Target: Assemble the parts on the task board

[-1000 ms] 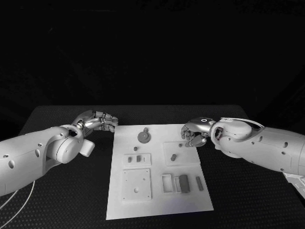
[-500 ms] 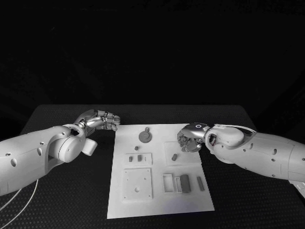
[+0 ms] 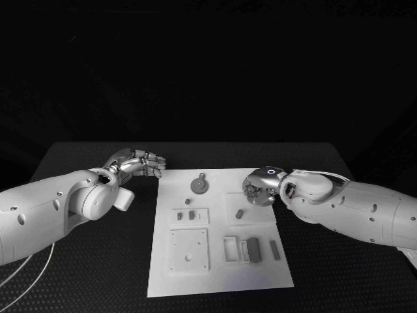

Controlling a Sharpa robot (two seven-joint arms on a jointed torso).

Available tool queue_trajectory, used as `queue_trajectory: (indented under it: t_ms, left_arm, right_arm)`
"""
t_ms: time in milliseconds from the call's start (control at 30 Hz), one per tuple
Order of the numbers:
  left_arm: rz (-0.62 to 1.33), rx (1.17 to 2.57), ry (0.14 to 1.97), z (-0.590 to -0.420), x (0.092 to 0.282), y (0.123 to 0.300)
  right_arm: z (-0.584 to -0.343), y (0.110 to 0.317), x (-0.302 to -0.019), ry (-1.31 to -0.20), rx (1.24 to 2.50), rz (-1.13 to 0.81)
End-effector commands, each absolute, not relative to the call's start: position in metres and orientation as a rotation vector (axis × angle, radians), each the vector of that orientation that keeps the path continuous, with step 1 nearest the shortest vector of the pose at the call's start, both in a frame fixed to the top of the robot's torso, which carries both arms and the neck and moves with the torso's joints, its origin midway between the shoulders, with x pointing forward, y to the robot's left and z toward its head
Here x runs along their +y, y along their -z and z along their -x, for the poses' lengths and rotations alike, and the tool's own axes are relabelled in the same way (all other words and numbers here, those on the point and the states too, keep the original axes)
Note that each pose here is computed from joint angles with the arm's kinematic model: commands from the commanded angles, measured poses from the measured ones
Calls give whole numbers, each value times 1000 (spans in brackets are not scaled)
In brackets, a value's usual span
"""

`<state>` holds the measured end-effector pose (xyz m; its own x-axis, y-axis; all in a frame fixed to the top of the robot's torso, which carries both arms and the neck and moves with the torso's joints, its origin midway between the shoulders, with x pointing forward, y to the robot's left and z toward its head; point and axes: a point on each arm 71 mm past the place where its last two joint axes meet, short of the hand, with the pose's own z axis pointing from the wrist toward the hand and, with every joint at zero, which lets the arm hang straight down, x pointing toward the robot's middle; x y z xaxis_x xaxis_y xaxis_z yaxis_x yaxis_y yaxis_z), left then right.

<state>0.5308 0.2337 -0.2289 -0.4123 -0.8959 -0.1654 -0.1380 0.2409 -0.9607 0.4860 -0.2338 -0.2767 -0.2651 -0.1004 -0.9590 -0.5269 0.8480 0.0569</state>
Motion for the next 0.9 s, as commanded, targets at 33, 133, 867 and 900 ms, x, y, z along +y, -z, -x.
queue_trajectory:
  t_ms: [33,133,867,900]
  left_arm:
    - [963,1750,1254,-531,231,228]
    - [963,1751,1251,-531,232,228]
    - [961,1767,1227,-530,234,229]
    - [961,1767,1227,-530,234,229]
  right_arm:
    - [-481,286,-234,-415,1843,520]
    - [-482,287,-234,-406,1839,540]
    - [-483,288,-231,-443,1800,488]
    - [-483,289,-231,-444,1803,486]
